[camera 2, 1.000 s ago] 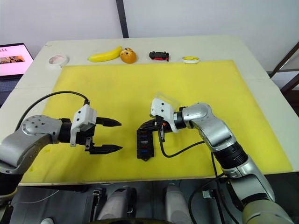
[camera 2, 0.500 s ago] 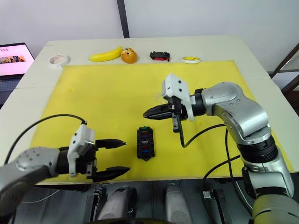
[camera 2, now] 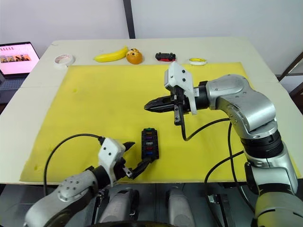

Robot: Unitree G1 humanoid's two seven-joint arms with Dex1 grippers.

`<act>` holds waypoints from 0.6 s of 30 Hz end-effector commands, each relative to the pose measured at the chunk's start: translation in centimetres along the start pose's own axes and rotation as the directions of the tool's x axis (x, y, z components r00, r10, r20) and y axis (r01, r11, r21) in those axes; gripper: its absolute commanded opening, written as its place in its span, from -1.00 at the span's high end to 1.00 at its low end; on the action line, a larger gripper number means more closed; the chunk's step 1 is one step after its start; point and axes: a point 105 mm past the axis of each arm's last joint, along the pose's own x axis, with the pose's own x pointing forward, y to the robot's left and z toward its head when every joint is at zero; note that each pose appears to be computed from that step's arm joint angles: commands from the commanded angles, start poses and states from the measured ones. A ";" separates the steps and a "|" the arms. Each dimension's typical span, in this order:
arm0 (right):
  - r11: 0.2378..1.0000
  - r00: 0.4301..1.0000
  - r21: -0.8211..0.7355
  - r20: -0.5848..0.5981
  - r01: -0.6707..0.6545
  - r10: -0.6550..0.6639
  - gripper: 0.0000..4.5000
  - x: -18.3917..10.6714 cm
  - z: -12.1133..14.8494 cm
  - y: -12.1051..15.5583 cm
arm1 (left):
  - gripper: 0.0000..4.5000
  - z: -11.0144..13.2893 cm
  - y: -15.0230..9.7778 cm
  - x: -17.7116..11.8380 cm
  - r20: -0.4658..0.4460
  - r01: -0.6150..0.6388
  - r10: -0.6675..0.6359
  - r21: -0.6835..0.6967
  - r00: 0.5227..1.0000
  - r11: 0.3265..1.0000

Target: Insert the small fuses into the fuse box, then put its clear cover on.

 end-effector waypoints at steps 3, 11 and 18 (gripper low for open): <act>0.999 1.000 -0.045 0.001 0.012 -0.012 1.00 -0.4 0.8 0.0 | -1.00 -0.1 -0.2 0.7 0.007 -0.002 0.002 -0.006 1.000 1.000; 0.998 0.999 -0.053 -0.007 0.035 -0.035 1.00 -0.5 0.7 -0.2 | -1.00 0.1 0.5 2.2 0.029 -0.043 0.044 -0.019 0.999 0.999; 0.998 0.999 -0.055 -0.001 0.041 -0.041 1.00 -0.4 0.8 -0.1 | -1.00 0.5 2.9 1.2 0.040 -0.144 0.144 0.011 0.989 0.989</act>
